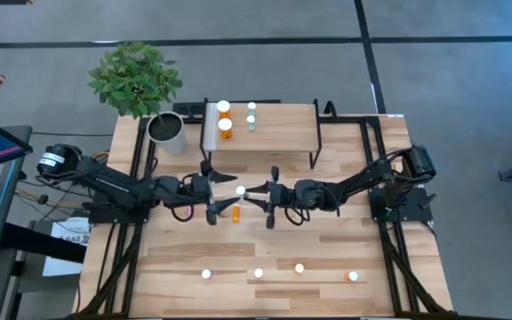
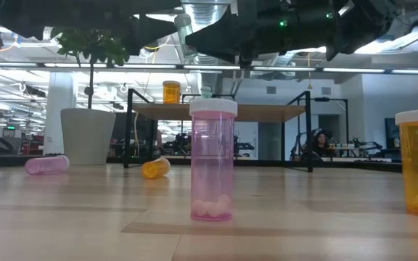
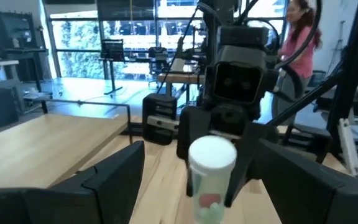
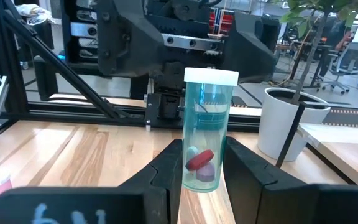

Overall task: Pick and place medicine bottles onto shelf by color
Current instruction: Put the green pill bottle on the shelf aligned with the other green pill bottles

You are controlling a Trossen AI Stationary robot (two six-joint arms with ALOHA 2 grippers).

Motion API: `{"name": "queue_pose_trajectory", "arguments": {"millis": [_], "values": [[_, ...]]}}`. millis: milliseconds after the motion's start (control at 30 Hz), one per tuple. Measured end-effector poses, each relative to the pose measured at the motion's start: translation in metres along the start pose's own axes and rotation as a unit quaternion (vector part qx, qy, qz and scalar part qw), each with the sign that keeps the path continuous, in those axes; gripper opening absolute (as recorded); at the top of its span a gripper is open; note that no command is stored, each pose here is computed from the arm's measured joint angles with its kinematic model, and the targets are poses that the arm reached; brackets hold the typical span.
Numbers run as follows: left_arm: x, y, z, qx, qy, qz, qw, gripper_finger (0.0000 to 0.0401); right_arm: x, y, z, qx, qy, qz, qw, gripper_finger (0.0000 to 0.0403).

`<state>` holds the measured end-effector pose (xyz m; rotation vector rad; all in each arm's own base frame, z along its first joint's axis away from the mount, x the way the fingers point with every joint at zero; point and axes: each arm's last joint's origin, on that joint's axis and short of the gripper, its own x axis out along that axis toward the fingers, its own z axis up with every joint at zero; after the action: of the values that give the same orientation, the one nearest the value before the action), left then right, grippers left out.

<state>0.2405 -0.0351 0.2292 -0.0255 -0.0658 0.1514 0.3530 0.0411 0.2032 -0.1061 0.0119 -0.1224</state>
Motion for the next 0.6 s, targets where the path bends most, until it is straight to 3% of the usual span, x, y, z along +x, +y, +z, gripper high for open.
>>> {"name": "queue_pose_trajectory", "arguments": {"millis": [400,600], "values": [[0.002,0.001,0.000,-0.018,-0.008,-0.021,1.000,0.0290,0.000,0.000,0.000,0.003,0.000,0.000,1.000,0.0119],[0.016,-0.002,-0.006,-0.007,0.029,-0.012,0.999,0.0290,0.000,0.000,0.000,0.003,0.001,0.000,1.000,0.0119]]}}
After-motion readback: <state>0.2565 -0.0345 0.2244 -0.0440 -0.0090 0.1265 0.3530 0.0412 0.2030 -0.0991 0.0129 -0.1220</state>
